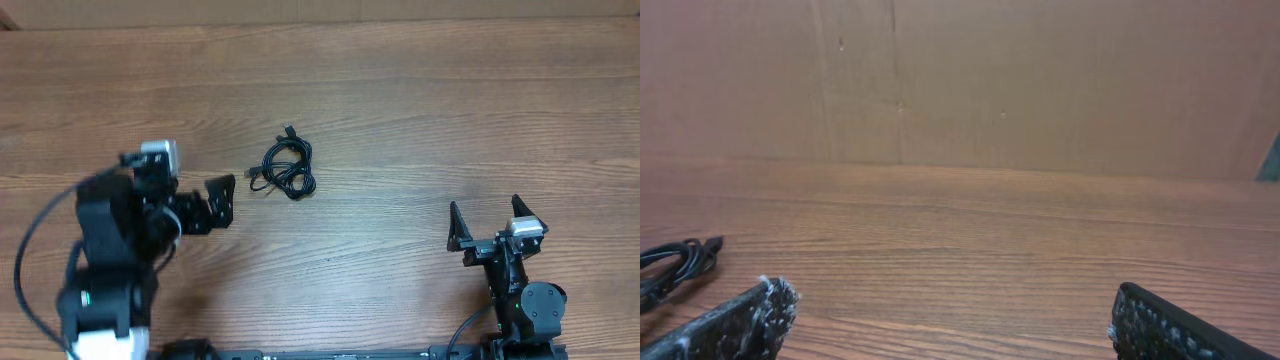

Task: Untangle cables
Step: 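Reach the left gripper forward and grasp the black cable bundle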

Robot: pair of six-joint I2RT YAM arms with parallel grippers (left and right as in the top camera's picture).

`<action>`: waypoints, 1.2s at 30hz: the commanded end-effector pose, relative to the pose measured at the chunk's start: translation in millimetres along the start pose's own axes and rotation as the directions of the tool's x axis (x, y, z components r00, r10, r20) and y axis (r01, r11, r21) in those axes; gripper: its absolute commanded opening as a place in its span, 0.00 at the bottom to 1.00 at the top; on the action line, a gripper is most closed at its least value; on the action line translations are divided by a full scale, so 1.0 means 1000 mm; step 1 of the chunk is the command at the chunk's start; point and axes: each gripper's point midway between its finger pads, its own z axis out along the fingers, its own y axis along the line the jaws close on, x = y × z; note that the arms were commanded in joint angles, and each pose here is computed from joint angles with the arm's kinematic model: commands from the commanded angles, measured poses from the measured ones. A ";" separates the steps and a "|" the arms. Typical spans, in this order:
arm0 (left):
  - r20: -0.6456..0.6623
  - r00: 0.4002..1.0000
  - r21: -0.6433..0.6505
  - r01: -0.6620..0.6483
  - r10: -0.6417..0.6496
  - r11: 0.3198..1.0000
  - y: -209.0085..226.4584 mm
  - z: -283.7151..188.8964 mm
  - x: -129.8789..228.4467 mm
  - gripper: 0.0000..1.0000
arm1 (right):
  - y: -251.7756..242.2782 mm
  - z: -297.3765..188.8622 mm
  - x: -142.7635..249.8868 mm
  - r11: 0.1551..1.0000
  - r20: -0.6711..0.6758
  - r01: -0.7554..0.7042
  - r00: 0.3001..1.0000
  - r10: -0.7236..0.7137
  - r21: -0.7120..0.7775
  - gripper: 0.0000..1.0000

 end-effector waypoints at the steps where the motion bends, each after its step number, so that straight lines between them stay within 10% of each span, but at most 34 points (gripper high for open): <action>1: -0.085 0.991 0.001 -0.104 0.104 0.995 -0.011 0.015 -0.020 1.00 | -0.003 0.000 0.003 1.000 0.000 -0.007 1.000 0.007 0.014 1.00; 15: -0.618 0.726 -0.093 -0.449 0.303 0.888 -0.015 0.142 0.007 1.00 | -0.003 0.000 0.003 1.000 0.000 -0.007 1.000 0.007 0.014 1.00; 36: -0.610 0.731 -0.078 -0.440 0.306 0.895 -0.003 0.246 0.031 1.00 | -0.003 0.000 0.003 1.000 0.000 -0.007 1.000 0.007 0.014 1.00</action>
